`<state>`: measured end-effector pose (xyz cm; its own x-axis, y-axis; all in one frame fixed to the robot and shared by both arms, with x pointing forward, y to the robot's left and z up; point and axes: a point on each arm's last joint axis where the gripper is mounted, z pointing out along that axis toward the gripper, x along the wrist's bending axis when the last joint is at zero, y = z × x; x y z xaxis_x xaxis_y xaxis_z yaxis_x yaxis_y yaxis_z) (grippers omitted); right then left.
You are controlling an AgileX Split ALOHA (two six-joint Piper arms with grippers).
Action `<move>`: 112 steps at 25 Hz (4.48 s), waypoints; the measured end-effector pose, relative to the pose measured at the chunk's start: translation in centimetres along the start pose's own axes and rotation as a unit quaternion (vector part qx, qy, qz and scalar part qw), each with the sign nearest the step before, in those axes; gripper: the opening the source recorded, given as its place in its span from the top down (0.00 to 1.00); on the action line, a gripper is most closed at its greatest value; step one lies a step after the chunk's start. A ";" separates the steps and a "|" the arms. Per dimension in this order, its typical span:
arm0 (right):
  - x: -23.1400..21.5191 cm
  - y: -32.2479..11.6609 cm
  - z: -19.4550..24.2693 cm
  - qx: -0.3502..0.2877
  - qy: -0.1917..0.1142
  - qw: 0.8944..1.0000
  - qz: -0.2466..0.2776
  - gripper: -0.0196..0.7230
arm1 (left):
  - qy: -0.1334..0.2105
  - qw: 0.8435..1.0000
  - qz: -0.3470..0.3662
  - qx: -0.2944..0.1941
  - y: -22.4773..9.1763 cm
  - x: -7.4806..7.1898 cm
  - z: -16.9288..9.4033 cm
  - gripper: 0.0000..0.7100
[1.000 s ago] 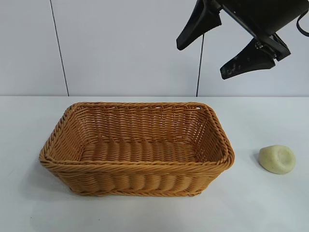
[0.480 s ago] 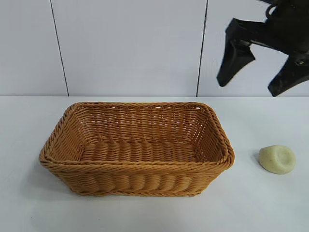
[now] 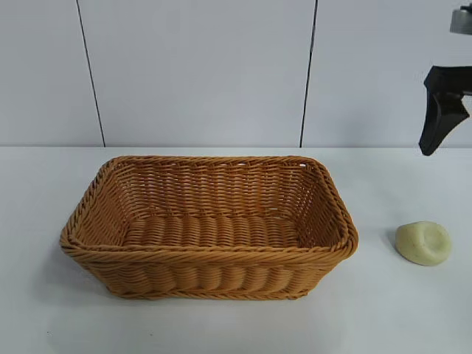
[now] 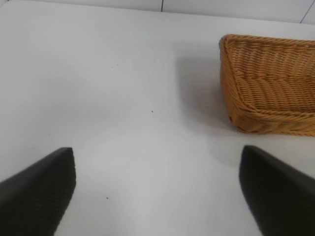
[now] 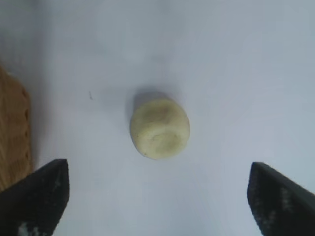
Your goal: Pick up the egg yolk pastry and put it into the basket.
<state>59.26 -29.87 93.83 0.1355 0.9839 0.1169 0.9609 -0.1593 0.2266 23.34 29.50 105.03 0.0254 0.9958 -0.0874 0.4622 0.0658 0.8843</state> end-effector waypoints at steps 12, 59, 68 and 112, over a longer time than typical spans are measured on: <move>-0.4 -0.2 4.9 0.030 0.000 0.999 0.018 0.38 | 0.000 1.000 0.000 0.000 0.0 0.0 0.0 0.02; 25.8 -3.5 -3.7 -0.029 0.130 0.955 -0.264 0.82 | 0.000 1.000 0.000 0.000 0.0 0.0 0.0 0.02; 26.2 -3.7 2.3 -0.001 0.111 0.960 -0.259 0.76 | 0.000 1.000 0.000 0.000 0.0 0.0 0.0 0.02; 3.2 11.2 -8.5 -0.038 -0.061 0.996 -0.043 0.21 | 0.000 1.000 0.000 0.000 0.0 0.0 0.0 0.02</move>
<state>68.38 -29.23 105.00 0.0857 0.9961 -0.0230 0.9498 -0.0747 0.3039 23.34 29.50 105.03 0.0259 0.9959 -0.0866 0.4622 0.0649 0.8844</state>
